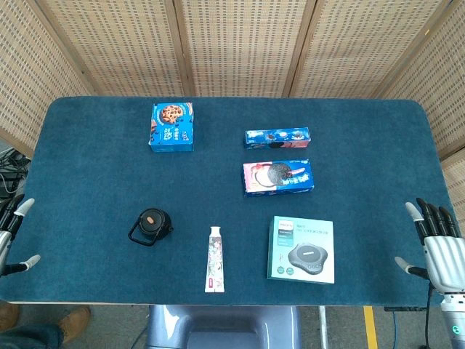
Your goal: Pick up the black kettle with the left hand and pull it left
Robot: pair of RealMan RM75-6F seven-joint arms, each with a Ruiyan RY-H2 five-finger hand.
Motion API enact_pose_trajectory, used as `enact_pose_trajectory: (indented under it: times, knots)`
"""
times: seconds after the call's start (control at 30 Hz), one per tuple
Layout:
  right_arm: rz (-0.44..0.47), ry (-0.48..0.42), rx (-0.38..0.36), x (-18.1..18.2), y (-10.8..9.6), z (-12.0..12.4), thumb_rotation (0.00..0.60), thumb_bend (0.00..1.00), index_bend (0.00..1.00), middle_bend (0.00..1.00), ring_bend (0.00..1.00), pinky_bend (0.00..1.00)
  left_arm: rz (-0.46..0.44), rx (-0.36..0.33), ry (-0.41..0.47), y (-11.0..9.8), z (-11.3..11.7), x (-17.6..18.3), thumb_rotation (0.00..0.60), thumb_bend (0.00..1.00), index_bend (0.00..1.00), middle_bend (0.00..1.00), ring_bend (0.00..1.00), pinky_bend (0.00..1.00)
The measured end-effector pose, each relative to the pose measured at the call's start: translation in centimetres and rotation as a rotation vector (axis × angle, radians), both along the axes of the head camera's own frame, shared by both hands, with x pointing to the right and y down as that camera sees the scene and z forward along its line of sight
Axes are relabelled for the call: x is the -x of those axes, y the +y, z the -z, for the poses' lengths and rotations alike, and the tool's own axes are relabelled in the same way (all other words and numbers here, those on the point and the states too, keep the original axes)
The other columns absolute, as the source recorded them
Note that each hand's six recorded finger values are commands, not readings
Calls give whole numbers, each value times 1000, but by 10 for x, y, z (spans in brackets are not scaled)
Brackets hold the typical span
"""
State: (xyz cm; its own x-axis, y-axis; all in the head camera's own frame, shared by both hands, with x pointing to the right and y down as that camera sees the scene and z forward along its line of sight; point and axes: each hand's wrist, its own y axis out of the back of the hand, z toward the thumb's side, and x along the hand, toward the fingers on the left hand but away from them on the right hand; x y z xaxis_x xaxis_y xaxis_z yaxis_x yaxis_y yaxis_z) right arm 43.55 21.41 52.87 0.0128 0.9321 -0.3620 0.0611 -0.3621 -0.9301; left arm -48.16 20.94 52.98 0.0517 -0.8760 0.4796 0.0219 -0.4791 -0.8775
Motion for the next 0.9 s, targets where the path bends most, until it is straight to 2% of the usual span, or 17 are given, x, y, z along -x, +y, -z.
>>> enact_pose_trajectory:
  times: [0.2,0.33,0.47,0.53,0.6,0.67,0.77,0.9]
  knots:
    - [-6,-2,7,-1,1,-1,600,0,0,0,0,0,-11,1,4,2,0,-4,600,0,0,0,0,0]
    - [-12,-7,2,-1,-1,1,600,0,0,0,0,0,-34,44,35,7,-6,-14,600,0,0,0,0,0]
    - [-13,-10,8,-2,-1,0,600,0,0,0,0,0,-106,93,81,1,-19,-37,600,0,0,9,5,0]
    - [-15,-11,10,-2,-1,0,600,0,0,0,0,0,-141,114,107,-5,-25,-50,600,0,43,85,64,0]
    - [-18,-12,10,-3,-2,0,600,0,0,0,0,0,-182,142,141,-14,-32,-68,600,0,168,236,194,0]
    - [-24,-13,11,-5,-2,0,600,0,0,0,0,0,-214,182,177,-21,-41,-86,600,0,261,323,267,0]
    - [-29,-17,10,-6,-3,-1,600,0,0,0,0,0,-246,252,212,-31,-53,-109,600,0,327,380,302,0]
    - [-33,-17,14,-7,-3,-2,600,0,0,0,0,0,-281,320,217,-42,-66,-133,600,0,334,384,303,0]
